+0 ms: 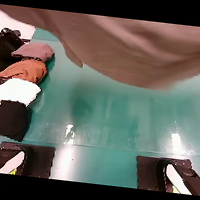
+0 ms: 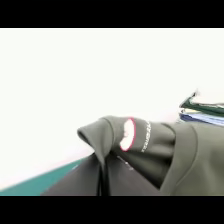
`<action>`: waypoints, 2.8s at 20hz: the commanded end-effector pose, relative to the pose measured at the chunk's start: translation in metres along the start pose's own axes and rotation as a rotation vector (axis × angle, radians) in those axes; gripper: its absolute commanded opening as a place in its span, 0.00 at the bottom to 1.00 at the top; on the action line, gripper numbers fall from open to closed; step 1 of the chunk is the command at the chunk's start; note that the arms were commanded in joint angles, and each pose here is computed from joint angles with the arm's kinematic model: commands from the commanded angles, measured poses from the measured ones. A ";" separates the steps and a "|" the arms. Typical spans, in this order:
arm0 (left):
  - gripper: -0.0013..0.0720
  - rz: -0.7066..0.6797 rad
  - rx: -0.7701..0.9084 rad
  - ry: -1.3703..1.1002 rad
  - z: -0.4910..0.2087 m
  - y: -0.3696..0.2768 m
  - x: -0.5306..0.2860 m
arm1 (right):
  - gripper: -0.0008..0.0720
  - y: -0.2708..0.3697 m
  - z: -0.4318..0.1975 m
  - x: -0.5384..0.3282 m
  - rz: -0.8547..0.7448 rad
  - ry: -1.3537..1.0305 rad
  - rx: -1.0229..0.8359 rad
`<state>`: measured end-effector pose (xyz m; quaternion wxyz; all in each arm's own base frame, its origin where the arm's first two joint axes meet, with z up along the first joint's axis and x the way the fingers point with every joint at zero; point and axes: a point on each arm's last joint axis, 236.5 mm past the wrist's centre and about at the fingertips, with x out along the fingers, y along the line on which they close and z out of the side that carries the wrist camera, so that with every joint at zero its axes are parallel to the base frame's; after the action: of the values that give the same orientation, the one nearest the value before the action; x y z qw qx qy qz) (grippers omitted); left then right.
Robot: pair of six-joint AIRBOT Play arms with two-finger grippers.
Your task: Fold the shirts.
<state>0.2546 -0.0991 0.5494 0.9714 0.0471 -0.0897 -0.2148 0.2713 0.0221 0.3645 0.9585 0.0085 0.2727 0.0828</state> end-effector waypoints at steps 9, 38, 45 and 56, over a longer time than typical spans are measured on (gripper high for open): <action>0.06 -0.108 -0.393 0.787 -0.303 0.017 0.086 | 0.03 -0.008 -0.118 0.163 0.147 0.652 0.154; 0.68 0.055 -0.821 1.254 -0.643 -0.017 0.061 | 0.47 -0.015 -0.187 0.197 0.259 0.708 0.382; 0.06 -0.044 -0.769 1.229 -0.577 -0.001 0.081 | 0.48 -0.057 -0.269 0.167 0.134 0.773 0.635; 0.06 -0.060 -0.684 1.147 -0.529 0.005 0.084 | 0.64 -0.040 -0.397 0.217 0.201 0.814 1.143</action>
<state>0.4355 -0.1013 0.0410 0.8180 -0.1547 0.5181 -0.1964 0.2361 -0.0099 -0.0673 0.6210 0.4663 0.6300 0.0071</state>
